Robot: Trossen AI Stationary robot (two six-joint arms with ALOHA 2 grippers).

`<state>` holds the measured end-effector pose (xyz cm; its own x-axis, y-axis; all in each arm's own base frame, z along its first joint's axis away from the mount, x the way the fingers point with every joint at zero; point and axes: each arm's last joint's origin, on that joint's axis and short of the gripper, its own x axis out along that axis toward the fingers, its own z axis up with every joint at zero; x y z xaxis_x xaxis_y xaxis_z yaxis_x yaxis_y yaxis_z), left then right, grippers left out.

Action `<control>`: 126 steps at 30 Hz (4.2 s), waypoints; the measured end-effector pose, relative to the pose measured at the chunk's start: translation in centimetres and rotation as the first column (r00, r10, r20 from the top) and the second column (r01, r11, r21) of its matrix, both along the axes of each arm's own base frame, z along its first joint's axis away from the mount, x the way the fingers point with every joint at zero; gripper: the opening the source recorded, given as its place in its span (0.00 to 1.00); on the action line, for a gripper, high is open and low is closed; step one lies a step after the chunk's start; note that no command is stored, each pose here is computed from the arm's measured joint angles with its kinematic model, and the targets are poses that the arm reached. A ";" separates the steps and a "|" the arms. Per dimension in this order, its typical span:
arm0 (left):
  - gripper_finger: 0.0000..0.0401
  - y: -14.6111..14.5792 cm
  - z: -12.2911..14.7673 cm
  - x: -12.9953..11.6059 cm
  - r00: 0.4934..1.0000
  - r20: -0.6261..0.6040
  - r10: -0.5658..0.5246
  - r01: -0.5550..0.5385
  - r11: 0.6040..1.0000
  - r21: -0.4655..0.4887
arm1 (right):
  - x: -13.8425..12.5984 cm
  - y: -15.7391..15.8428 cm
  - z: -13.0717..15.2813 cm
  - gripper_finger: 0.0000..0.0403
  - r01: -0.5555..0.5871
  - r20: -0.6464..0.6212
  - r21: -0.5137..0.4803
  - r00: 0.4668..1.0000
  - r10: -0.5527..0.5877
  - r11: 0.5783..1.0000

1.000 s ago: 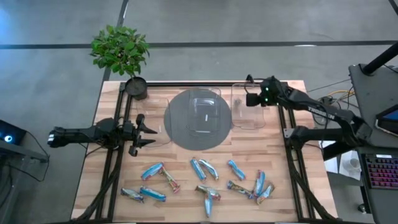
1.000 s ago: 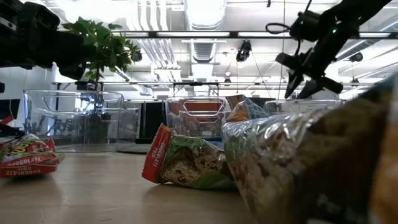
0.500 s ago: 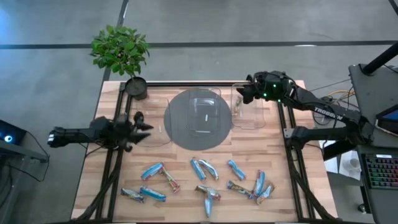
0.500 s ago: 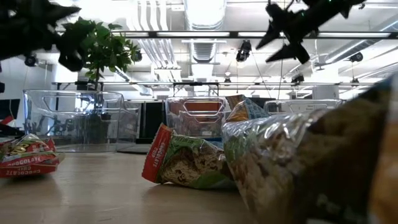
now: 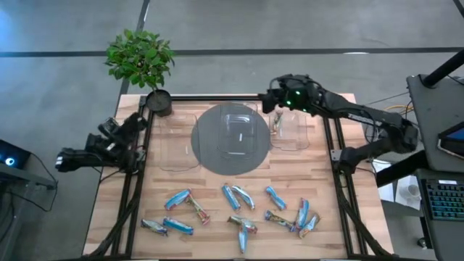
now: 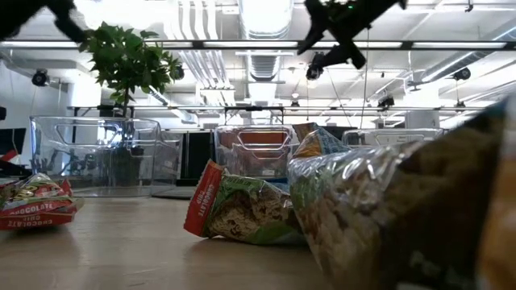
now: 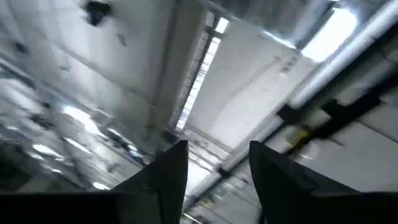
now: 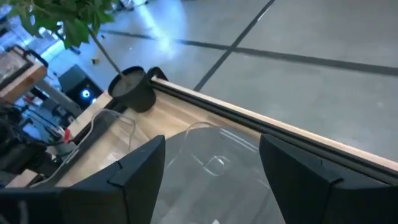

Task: Pick and place Granola Bars by type
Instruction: Put the left green granola bar into the left transparent bin

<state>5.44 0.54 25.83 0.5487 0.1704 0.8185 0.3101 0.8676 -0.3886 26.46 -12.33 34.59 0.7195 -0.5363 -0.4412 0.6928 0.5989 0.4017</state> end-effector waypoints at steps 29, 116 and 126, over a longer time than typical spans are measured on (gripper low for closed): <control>0.35 -2.1 5.5 3.3 -0.266 -0.921 -0.284 0.316 0.877 -0.362 | 4.0 0.9 0.9 0.60 -0.145 -0.228 0.018 0.963 0.145 0.989; 0.25 1.1 -0.5 4.0 0.171 -0.970 -0.170 -0.725 0.646 -0.241 | 2.3 4.5 -1.7 0.56 -0.395 -0.552 0.209 0.708 0.441 0.895; 0.39 3.5 1.1 6.7 0.253 -0.928 -0.274 -0.423 0.831 -0.361 | 2.0 8.2 -2.4 0.56 -0.478 -0.578 0.333 0.577 0.577 0.813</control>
<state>12.13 4.01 26.97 0.7790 0.3875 -0.4929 -0.6265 0.4482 -0.6377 28.42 -4.10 32.15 0.3800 -0.0579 -0.9232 0.3793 0.9200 0.0984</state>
